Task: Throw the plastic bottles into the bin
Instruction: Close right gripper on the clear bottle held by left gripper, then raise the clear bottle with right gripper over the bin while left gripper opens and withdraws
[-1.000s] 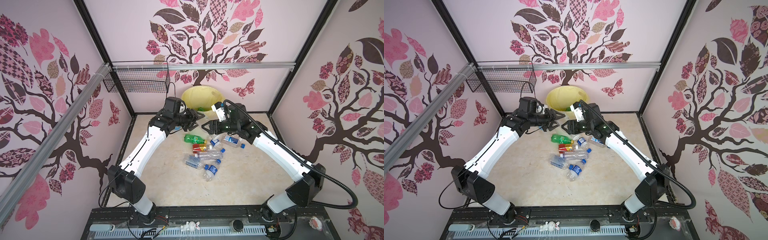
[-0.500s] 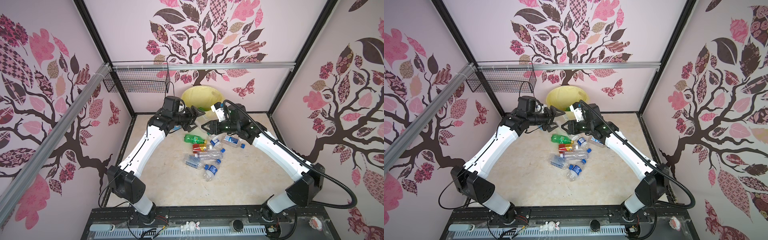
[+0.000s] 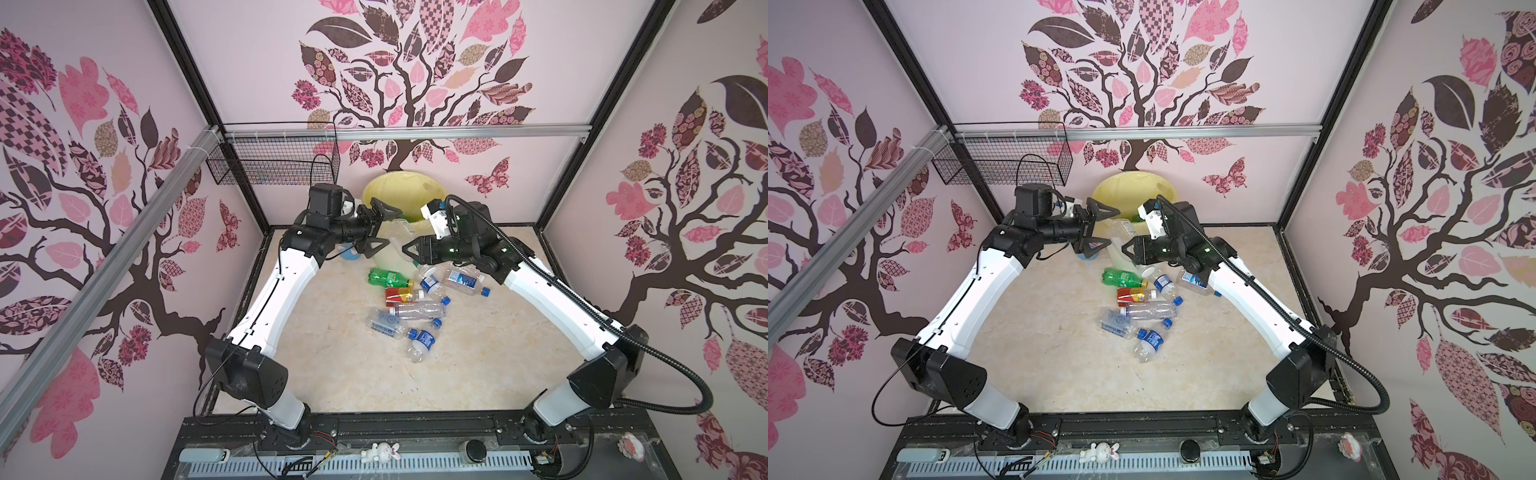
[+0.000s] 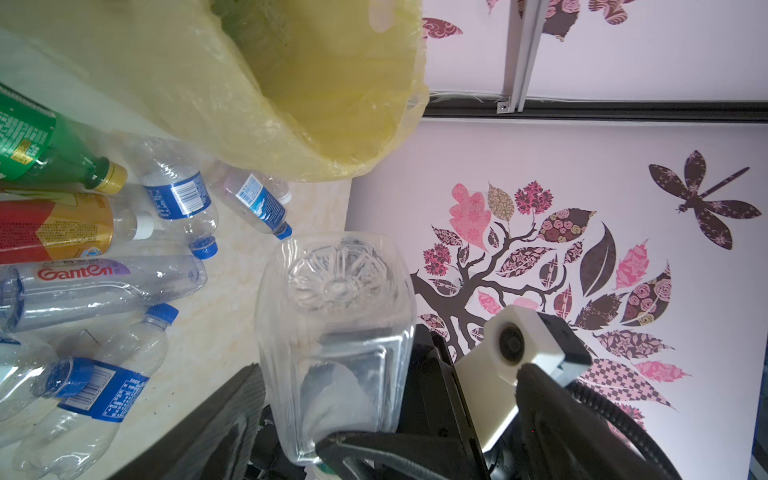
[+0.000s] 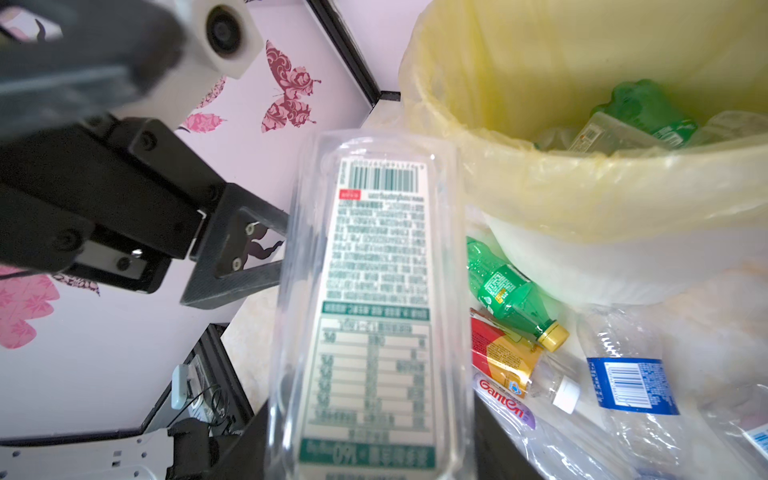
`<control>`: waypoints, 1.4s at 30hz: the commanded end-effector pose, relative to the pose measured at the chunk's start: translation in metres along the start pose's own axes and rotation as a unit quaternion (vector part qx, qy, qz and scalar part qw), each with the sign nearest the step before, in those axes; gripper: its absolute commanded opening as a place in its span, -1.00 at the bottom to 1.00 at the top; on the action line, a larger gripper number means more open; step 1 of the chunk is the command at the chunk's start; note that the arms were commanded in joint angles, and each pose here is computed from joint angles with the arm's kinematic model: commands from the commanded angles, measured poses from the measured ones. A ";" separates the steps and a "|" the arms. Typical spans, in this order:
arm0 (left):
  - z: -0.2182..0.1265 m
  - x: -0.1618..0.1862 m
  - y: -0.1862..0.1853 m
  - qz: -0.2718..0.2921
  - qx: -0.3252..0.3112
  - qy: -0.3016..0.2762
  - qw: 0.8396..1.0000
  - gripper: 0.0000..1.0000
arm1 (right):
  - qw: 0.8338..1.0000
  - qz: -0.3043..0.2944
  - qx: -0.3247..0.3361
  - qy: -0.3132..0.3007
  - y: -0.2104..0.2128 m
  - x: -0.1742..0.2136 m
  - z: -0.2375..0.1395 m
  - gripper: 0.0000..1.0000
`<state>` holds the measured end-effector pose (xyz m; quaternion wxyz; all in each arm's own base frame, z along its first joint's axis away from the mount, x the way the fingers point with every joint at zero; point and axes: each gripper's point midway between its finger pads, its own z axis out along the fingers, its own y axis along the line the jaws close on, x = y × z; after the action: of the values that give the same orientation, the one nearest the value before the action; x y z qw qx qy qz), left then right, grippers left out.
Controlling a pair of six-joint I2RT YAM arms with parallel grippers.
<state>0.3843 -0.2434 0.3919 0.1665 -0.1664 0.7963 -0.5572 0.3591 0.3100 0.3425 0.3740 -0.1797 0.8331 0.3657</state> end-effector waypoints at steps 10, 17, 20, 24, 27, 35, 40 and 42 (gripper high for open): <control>-0.044 0.027 -0.061 0.169 0.056 -0.011 0.984 0.94 | 0.990 0.030 0.113 -0.073 -0.044 -0.079 -0.017 -0.17; -0.026 0.049 -0.070 0.320 0.001 -0.041 0.946 0.94 | 0.977 0.023 0.156 -0.141 -0.060 -0.132 -0.030 -0.17; -0.023 0.056 -0.072 0.359 -0.013 -0.052 0.932 0.94 | 0.968 0.007 0.175 -0.177 -0.059 -0.154 -0.045 -0.17; -0.032 0.058 -0.077 0.392 -0.023 -0.080 0.916 0.94 | 0.951 -0.020 0.191 -0.241 -0.047 -0.187 -0.079 -0.16; -0.037 0.053 -0.080 0.402 -0.030 -0.099 0.910 0.94 | 0.933 -0.037 0.198 -0.297 -0.035 -0.211 -0.108 -0.16; -0.049 0.044 -0.100 0.416 -0.029 -0.134 0.899 0.94 | 0.874 -0.078 0.189 -0.441 0.005 -0.260 -0.186 -0.15; -0.049 0.043 -0.098 0.412 -0.034 -0.135 0.901 0.94 | 0.866 -0.075 0.177 -0.461 0.004 -0.262 -0.183 -0.11; -0.047 0.041 -0.094 0.408 -0.039 -0.135 0.902 0.94 | 0.885 -0.050 0.179 -0.427 -0.013 -0.255 -0.151 -0.11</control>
<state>0.3342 -0.2565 0.4898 0.4702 0.0936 0.7865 -0.3893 0.4549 0.1972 0.5919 0.7322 0.0049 0.6448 0.2193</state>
